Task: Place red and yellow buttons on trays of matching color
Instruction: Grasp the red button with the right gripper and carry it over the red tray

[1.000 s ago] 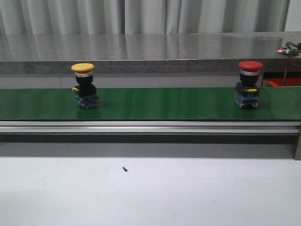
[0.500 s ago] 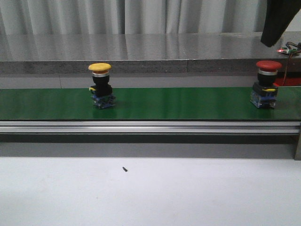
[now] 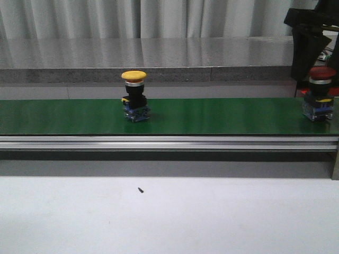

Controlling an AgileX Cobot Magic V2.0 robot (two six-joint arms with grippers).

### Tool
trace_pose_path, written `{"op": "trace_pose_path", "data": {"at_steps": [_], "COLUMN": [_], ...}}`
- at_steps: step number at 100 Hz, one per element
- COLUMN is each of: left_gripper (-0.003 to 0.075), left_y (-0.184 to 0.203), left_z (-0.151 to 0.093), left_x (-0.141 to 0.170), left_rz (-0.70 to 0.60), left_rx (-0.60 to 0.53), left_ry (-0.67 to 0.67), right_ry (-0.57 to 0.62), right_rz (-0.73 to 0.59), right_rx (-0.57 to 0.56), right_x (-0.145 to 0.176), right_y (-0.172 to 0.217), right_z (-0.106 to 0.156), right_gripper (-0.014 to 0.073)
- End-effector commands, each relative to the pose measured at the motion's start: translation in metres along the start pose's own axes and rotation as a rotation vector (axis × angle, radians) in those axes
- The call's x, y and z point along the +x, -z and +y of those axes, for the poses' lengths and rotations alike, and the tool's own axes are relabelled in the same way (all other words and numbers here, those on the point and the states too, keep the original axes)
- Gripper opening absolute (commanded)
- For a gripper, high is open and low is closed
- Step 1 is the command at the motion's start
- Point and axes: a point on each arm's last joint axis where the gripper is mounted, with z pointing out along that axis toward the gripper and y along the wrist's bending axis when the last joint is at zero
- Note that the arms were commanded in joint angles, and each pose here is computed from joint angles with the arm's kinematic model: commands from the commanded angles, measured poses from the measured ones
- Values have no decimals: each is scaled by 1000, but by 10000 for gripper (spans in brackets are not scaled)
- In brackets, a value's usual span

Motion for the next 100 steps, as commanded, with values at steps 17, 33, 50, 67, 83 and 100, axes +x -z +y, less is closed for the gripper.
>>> {"op": "trace_pose_path", "data": {"at_steps": [17, 33, 50, 67, 83, 100], "left_gripper": [-20, -20, -20, -20, -20, -20], "left_y": [9, 9, 9, 9, 9, 9], "left_z": [-5, -5, -5, -5, -5, -5], "left_x": [-10, -10, -10, -10, -11, -12], "left_rz": [-85, -85, -85, -89, -98, -110], "left_rx": [19, 19, 19, 18, 17, 15], "left_ry": [8, 8, 8, 8, 9, 9], "right_ry": [17, 27, 15, -62, -182, -313], "right_rz": [-111, -122, -195, -279, -346, -378], "right_rx": [22, 36, 67, 124, 181, 208], "right_x": [-8, -11, -23, -27, -17, 0], "right_y": [24, 32, 70, 114, 135, 147], "right_z": [3, 2, -9, -44, -90, -133], "right_gripper": [248, 248, 248, 248, 248, 248]}}
